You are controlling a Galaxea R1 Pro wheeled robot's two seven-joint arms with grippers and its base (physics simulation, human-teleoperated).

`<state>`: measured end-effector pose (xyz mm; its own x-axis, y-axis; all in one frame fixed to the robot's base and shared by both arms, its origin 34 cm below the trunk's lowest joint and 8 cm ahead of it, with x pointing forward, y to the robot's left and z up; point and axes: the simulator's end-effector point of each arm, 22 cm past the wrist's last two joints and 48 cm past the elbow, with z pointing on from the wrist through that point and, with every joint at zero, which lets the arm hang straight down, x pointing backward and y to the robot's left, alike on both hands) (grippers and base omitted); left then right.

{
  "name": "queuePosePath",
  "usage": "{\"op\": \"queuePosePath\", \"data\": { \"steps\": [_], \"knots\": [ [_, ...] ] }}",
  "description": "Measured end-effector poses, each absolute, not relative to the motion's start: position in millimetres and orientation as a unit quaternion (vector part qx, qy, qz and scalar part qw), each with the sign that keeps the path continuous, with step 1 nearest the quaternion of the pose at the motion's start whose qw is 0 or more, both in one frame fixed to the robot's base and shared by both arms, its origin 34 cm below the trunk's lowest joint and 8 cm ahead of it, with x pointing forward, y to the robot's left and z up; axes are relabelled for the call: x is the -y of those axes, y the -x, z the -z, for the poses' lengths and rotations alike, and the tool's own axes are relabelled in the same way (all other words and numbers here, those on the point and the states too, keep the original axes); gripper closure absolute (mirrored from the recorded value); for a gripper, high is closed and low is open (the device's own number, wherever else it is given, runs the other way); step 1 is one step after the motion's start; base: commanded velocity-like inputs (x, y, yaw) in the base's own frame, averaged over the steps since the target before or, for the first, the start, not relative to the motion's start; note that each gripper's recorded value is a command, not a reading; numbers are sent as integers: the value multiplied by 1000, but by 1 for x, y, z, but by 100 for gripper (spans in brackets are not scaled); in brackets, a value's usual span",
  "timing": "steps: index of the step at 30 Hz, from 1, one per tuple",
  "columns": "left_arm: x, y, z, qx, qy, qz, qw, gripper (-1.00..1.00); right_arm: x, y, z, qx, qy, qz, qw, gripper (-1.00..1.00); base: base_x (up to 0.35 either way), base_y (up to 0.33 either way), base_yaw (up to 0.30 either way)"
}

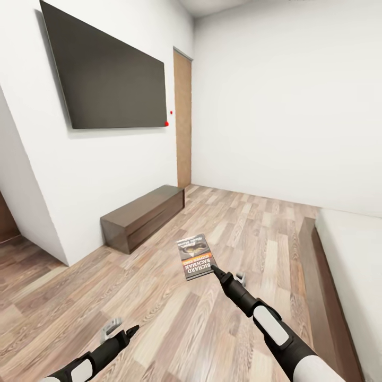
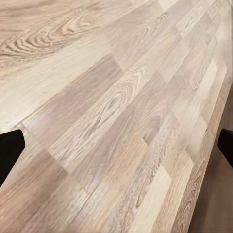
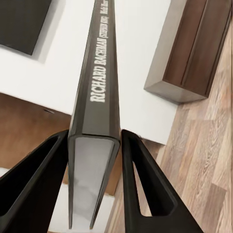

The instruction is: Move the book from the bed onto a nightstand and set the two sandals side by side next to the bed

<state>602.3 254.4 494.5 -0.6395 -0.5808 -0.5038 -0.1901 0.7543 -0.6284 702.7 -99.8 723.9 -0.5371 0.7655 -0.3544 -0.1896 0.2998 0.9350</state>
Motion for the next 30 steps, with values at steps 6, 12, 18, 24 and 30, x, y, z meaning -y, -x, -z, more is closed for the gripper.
{"op": "queuePosePath", "data": {
  "steps": [6, 12, 18, 24, 30],
  "knots": [
    [-254, -602, -495, -864, 223, 270, 361, -100, 100, -703, -724, -681, -212, -552, 432, 100, 131, 0, -207],
    [-254, -602, -495, -864, 223, 270, 361, -100, 100, -703, -724, -681, -212, -553, 432, 100, 131, 0, -207],
    [-254, -602, -495, -864, 223, 270, 361, -100, 100, -703, -724, -681, -212, -552, 432, 100, 131, 0, -206],
    [-254, -602, -495, -864, 223, 270, 361, -100, 100, -703, -724, -681, -212, -552, 432, 100, 132, 0, -194],
    [-254, -602, -495, -864, 223, 270, 361, -100, 100, -703, -724, -681, -212, -553, 432, 100, 135, 0, -174]
  ]
}}
